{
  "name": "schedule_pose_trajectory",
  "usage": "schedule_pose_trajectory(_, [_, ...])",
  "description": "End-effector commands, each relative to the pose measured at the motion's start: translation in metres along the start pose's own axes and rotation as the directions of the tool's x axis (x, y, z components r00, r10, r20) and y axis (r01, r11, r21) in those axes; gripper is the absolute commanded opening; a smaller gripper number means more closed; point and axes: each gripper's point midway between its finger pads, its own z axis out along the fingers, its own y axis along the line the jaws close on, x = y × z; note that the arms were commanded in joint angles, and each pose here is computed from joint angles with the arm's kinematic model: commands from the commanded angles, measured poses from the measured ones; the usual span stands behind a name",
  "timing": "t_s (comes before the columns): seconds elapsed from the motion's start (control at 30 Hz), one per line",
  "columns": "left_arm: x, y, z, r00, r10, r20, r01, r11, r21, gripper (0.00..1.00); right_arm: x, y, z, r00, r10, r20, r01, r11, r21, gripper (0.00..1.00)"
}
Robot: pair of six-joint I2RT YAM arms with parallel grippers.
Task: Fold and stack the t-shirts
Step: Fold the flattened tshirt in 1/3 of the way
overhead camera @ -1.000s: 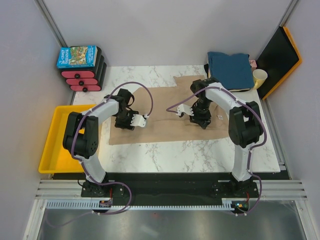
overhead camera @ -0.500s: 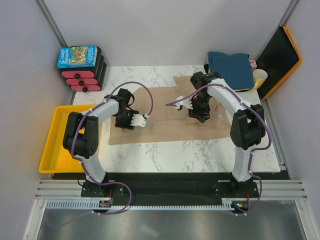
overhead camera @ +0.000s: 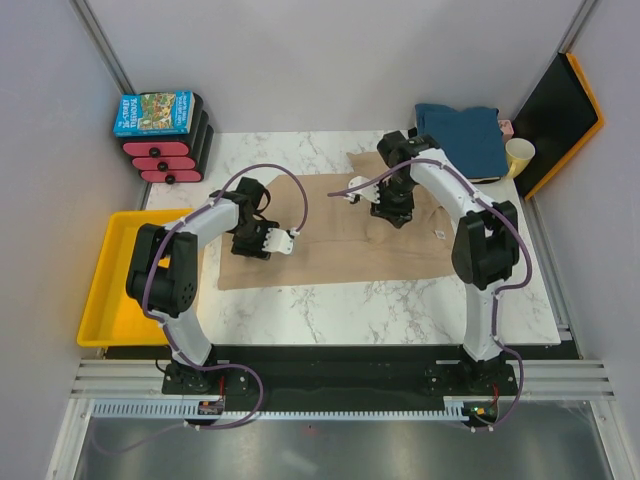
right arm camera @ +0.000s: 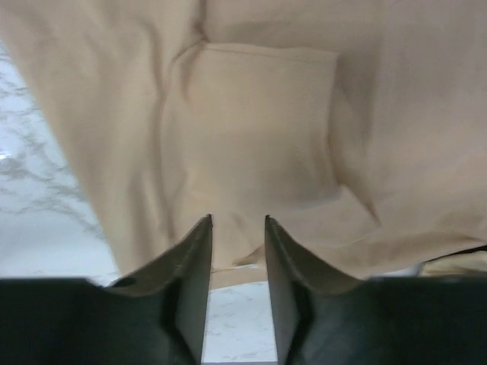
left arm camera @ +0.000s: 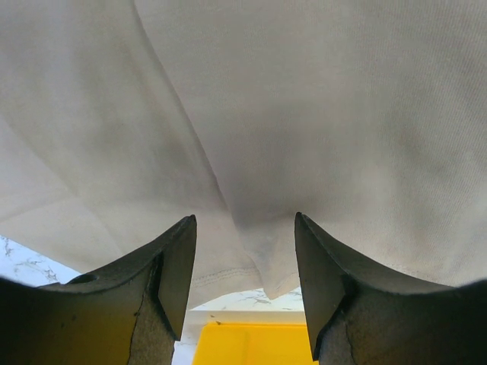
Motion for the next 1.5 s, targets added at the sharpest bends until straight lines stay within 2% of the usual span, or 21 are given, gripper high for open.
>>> schedule_pose_trajectory(0.0, [-0.005, -0.005, 0.002, 0.999, -0.026, 0.021, 0.026, 1.0, -0.004, 0.61, -0.006, -0.06, 0.001, 0.995, 0.104, 0.014, -0.104, 0.964, 0.246, 0.31])
schedule_pose_trajectory(0.03, [-0.005, -0.006, 0.002, 0.999, -0.026, 0.021, 0.026, 1.0, -0.004, 0.61, -0.004, -0.075, 0.007, 0.994, 0.108, 0.013, -0.107, 0.947, 0.302, 0.18])
schedule_pose_trajectory(0.1, [-0.006, -0.006, 0.001, 0.999, -0.033, 0.021, 0.033, 0.999, -0.008, 0.61, 0.008, -0.088, 0.012, 0.989, 0.14, -0.039, -0.117, 0.924, 0.364, 0.07])
schedule_pose_trajectory(0.13, [-0.006, -0.006, 0.0, 0.999, -0.036, 0.022, 0.036, 0.999, -0.011, 0.61, 0.008, -0.098, 0.016, 0.987, 0.157, -0.023, -0.135, 0.906, 0.401, 0.0])
schedule_pose_trajectory(0.3, [-0.004, -0.011, 0.0, 0.999, -0.045, 0.012, 0.046, 0.999, -0.007, 0.61, 0.009, -0.107, 0.028, 0.983, 0.185, 0.002, -0.168, 0.892, 0.419, 0.0])
schedule_pose_trajectory(0.37, [-0.004, -0.012, -0.001, 0.999, -0.052, 0.009, 0.052, 0.999, -0.007, 0.61, 0.007, -0.116, 0.022, 0.979, 0.205, 0.021, -0.191, 0.865, 0.464, 0.0])
schedule_pose_trajectory(0.47, [-0.003, -0.012, -0.002, 0.999, -0.054, 0.007, 0.054, 0.998, -0.012, 0.61, 0.007, -0.134, 0.003, 0.971, 0.234, 0.051, -0.222, 0.802, 0.555, 0.0])
schedule_pose_trajectory(0.6, [-0.002, -0.01, -0.005, 0.998, -0.061, 0.002, 0.061, 0.998, -0.025, 0.61, 0.014, -0.162, -0.053, 0.945, 0.29, 0.152, -0.307, 0.621, 0.721, 0.0])
schedule_pose_trajectory(0.63, [-0.004, -0.009, -0.006, 0.998, -0.06, 0.007, 0.06, 0.998, -0.03, 0.61, 0.015, -0.162, -0.061, 0.94, 0.294, 0.173, -0.324, 0.605, 0.727, 0.0])
schedule_pose_trajectory(0.67, [-0.004, -0.009, -0.007, 0.998, -0.06, 0.009, 0.06, 0.998, -0.032, 0.61, 0.009, -0.16, -0.072, 0.94, 0.271, 0.209, -0.336, 0.611, 0.717, 0.0])
schedule_pose_trajectory(0.73, [-0.004, -0.009, -0.008, 0.998, -0.057, 0.011, 0.058, 0.998, -0.036, 0.61, 0.013, -0.139, -0.066, 0.953, 0.255, 0.164, -0.299, 0.702, 0.647, 0.0])
schedule_pose_trajectory(0.77, [-0.005, -0.009, -0.008, 0.998, -0.055, 0.012, 0.055, 0.998, -0.035, 0.61, 0.005, -0.125, -0.06, 0.964, 0.206, 0.168, -0.266, 0.771, 0.579, 0.0])
schedule_pose_trajectory(0.8, [-0.004, -0.009, -0.008, 0.999, -0.053, 0.009, 0.053, 0.998, -0.035, 0.61, 0.016, -0.097, -0.047, 0.978, 0.188, 0.084, -0.205, 0.853, 0.479, 0.0])
schedule_pose_trajectory(0.87, [-0.004, -0.009, -0.008, 0.999, -0.049, 0.01, 0.049, 0.998, -0.033, 0.61, 0.02, -0.067, -0.033, 0.989, 0.142, 0.047, -0.15, 0.927, 0.343, 0.0])
schedule_pose_trajectory(0.9, [-0.004, -0.009, -0.007, 0.999, -0.046, 0.01, 0.046, 0.998, -0.032, 0.61, 0.023, -0.037, -0.023, 0.994, 0.106, 0.021, -0.108, 0.972, 0.21, 0.0])
schedule_pose_trajectory(1.0, [-0.006, -0.005, -0.006, 0.999, -0.043, 0.014, 0.043, 0.999, -0.033, 0.61, 0.026, -0.002, -0.007, 0.995, 0.096, 0.008, -0.096, 0.995, 0.036, 0.0])
schedule_pose_trajectory(1.1, [-0.008, 0.0, -0.007, 0.999, -0.037, 0.016, 0.038, 0.999, -0.04, 0.61, 0.022, 0.004, 0.008, 0.992, 0.124, 0.032, -0.123, 0.992, -0.04, 0.0])
schedule_pose_trajectory(1.47, [-0.008, 0.004, -0.01, 1.0, -0.024, 0.009, 0.024, 0.998, -0.051, 0.61, 0.019, -0.025, 0.06, 0.986, 0.161, 0.041, -0.159, 0.986, -0.048, 0.0])
